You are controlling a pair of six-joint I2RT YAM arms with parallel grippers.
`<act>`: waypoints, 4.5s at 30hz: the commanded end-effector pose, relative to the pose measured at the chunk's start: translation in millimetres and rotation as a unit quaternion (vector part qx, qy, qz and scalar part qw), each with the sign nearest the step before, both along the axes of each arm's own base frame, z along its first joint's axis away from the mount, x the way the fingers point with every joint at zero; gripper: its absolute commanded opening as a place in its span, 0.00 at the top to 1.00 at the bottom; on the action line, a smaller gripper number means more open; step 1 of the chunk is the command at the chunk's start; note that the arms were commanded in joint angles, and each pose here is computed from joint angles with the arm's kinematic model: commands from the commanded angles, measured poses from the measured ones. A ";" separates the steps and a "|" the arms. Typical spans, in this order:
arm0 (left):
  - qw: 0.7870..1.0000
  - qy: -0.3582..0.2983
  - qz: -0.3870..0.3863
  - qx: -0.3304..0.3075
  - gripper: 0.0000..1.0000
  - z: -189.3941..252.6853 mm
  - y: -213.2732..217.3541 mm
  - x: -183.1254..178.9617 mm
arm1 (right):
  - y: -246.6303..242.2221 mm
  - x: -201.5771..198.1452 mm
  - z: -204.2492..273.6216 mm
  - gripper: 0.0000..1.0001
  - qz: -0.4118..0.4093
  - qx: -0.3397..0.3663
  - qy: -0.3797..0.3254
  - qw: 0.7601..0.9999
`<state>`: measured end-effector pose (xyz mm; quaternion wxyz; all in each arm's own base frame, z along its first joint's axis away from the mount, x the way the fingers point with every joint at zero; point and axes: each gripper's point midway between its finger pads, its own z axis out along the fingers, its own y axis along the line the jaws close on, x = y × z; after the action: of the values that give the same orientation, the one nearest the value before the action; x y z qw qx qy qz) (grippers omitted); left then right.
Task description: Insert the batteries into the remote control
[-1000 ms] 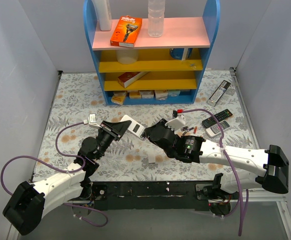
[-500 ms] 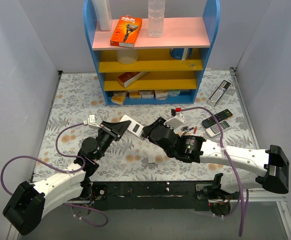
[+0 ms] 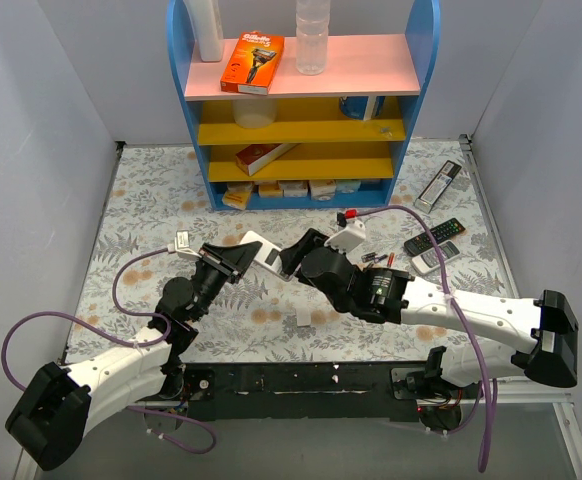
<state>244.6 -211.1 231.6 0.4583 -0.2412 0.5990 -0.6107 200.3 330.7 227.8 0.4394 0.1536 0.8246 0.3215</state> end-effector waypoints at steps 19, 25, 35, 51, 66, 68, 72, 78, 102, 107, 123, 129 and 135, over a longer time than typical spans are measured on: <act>0.998 0.033 -0.002 -0.050 1.00 0.9 3.3 -2.2 | -5.4 -4.0 70.9 0.20 0.159 -0.141 -0.165 0.963; 0.997 0.052 -0.027 -0.046 1.00 3.3 -4.9 -3.8 | -27.5 -2.3 75.1 0.25 0.251 -0.193 -0.168 0.934; 0.995 0.064 -0.055 -0.058 1.00 12.0 -14.4 -6.4 | -25.0 -21.0 45.6 0.38 0.419 -0.224 -0.091 0.875; 0.993 0.053 -0.078 -0.065 1.00 23.2 -19.1 -10.5 | -20.0 -23.0 14.7 0.68 0.460 -0.239 -0.049 0.854; 0.993 0.039 -0.088 -0.067 1.00 30.4 -20.4 -12.4 | -12.3 -21.8 14.5 0.81 0.476 -0.233 -0.052 0.846; 0.993 0.037 -0.089 -0.066 1.00 30.9 -20.6 -12.6 | -10.6 -21.3 13.3 0.81 0.479 -0.234 -0.051 0.845; 0.993 0.025 -0.094 -0.063 1.00 34.8 -21.9 -14.3 | -9.3 -21.1 12.6 0.83 0.484 -0.236 -0.050 0.841; 0.993 -0.009 -0.102 -0.061 1.00 45.7 -22.5 -17.4 | -7.4 -22.3 4.4 0.87 0.493 -0.239 -0.036 0.835; 0.981 -0.143 -0.130 -0.022 1.00 84.9 -27.8 -37.7 | -7.6 -15.3 -31.8 0.99 0.460 -0.259 0.064 0.847; 0.982 -0.138 -0.124 0.019 1.00 73.7 -29.1 -35.3 | -1.9 -10.0 -28.9 0.99 0.449 -0.253 0.058 0.855; 0.984 -0.140 -0.102 -0.031 1.00 88.0 -17.7 -35.0 | 4.2 -20.0 -59.4 0.99 0.456 -0.248 0.100 0.849; 0.983 -0.149 -0.102 -0.038 1.00 98.1 -17.3 -36.0 | -8.3 -9.8 -79.0 0.99 0.396 -0.299 0.114 0.860; 0.982 -0.151 -0.105 -0.046 1.00 102.2 -17.7 -36.6 | -5.6 -2.0 -80.8 0.99 0.363 -0.329 0.090 0.867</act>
<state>237.4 -227.7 217.5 0.4492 -0.1458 0.6627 -0.5811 183.8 329.6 174.5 0.2202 -0.3010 0.9035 0.2114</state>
